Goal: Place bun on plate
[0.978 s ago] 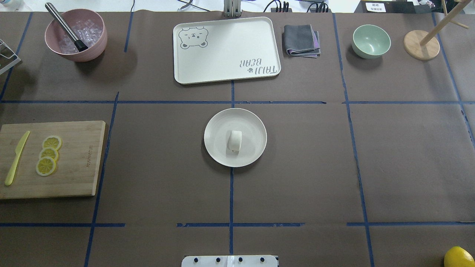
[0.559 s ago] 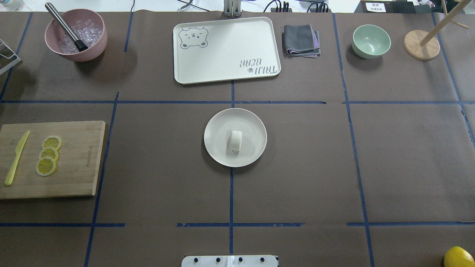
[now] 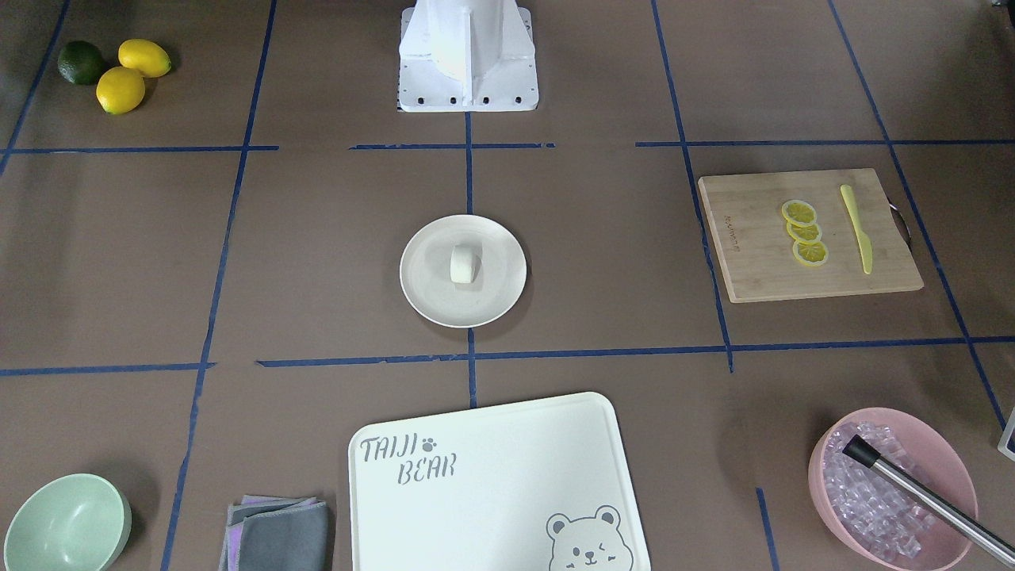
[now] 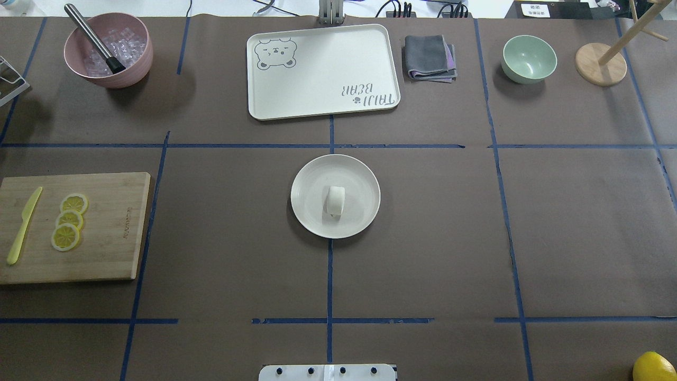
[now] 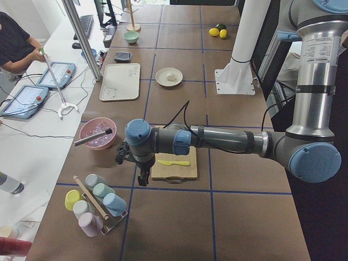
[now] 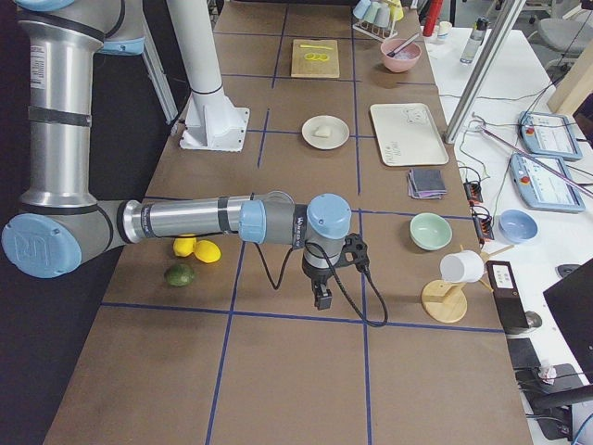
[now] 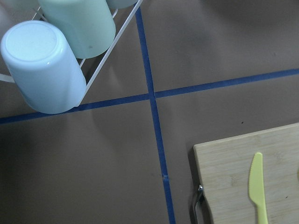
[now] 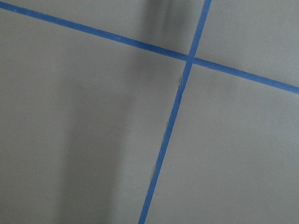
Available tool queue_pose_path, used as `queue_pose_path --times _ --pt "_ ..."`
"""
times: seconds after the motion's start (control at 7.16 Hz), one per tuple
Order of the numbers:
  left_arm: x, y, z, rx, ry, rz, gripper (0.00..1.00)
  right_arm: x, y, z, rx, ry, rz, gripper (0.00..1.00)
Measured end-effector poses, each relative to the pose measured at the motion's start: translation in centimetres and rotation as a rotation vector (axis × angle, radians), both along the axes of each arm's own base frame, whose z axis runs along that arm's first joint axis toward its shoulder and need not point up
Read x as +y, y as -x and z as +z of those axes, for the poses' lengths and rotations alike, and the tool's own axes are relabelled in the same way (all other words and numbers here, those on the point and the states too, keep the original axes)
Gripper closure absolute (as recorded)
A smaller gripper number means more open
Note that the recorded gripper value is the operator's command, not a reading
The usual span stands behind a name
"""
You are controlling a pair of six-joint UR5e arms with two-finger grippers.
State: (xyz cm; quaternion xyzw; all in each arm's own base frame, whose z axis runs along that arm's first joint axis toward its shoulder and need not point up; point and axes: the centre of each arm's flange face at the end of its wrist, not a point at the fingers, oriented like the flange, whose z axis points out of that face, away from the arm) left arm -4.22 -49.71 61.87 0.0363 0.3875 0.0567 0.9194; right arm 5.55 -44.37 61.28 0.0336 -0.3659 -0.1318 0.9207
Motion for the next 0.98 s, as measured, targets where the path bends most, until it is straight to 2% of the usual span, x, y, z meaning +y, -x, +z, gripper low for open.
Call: queue_pose_path --times 0.98 --pt "1.13 -0.21 0.16 0.004 -0.060 0.003 0.00 -0.14 -0.01 0.03 0.001 -0.001 0.000 0.00"
